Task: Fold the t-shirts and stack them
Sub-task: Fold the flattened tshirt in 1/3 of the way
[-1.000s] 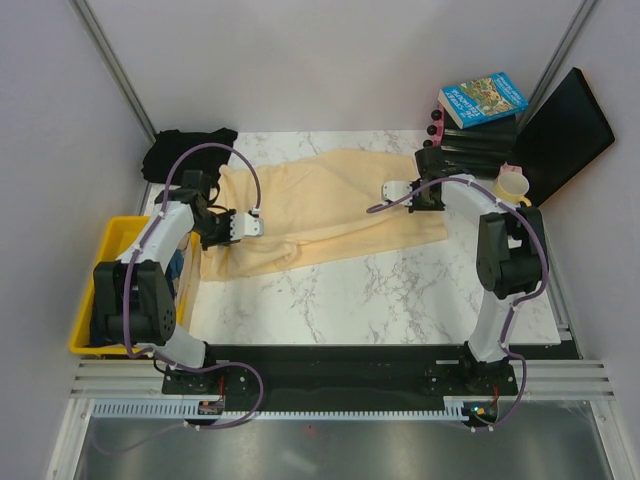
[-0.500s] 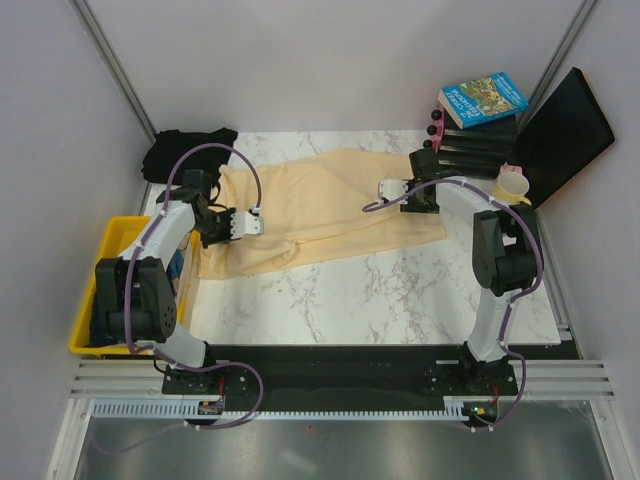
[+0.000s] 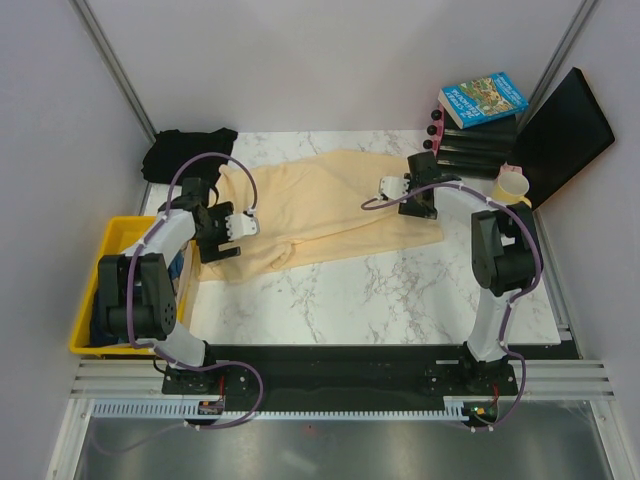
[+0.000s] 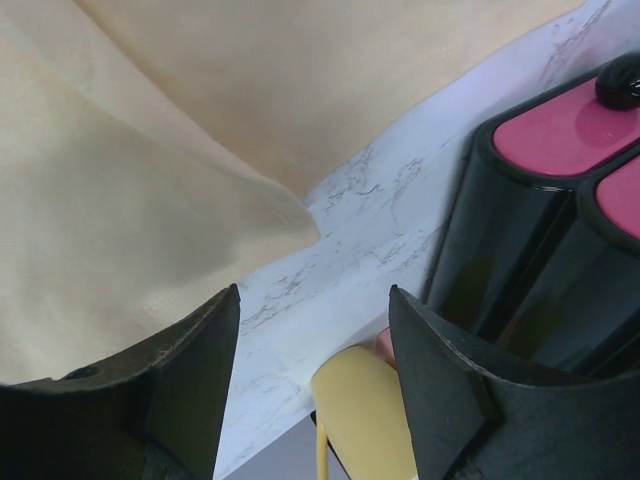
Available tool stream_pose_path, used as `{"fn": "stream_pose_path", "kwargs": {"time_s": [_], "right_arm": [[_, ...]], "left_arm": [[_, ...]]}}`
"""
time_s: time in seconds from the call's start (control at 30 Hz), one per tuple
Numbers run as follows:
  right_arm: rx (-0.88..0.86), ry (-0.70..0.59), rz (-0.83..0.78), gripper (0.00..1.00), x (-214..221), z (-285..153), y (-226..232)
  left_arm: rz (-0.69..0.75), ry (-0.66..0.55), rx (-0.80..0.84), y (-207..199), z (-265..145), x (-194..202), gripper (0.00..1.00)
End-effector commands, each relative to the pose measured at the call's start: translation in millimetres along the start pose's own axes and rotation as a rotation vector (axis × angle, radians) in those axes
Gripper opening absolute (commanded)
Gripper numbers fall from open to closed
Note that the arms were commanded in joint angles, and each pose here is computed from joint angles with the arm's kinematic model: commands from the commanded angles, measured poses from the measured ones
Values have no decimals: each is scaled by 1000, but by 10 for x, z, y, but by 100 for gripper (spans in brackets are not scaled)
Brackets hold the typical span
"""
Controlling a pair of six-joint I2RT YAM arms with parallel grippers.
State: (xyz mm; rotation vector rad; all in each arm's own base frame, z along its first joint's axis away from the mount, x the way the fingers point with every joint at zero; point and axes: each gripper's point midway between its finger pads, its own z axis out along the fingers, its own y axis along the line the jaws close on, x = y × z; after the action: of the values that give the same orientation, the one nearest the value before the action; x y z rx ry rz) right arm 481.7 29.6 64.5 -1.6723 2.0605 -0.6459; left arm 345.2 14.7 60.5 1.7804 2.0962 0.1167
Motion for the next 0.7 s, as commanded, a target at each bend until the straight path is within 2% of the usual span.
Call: {"fn": "stream_pose_path", "kwargs": {"time_s": [0.0, 0.33, 0.53, 0.63, 0.67], "right_arm": [[49, -33, 45, 69, -61, -250, -104], [-89, -151, 69, 73, -283, -540, -9], [-152, -187, 68, 72, -355, -644, 48], [-181, -177, 55, 70, -324, -675, 109], [-198, -198, 49, 65, -359, -686, 137]], "left_arm": [[-61, 26, -152, 301, -149, 28, 100], [-63, 24, -194, 398, -188, 11, 100], [-43, 84, -240, 515, -218, 114, 100], [-44, 128, -303, 652, -255, 187, 100], [-56, 157, -326, 699, -274, 238, 100]]}}
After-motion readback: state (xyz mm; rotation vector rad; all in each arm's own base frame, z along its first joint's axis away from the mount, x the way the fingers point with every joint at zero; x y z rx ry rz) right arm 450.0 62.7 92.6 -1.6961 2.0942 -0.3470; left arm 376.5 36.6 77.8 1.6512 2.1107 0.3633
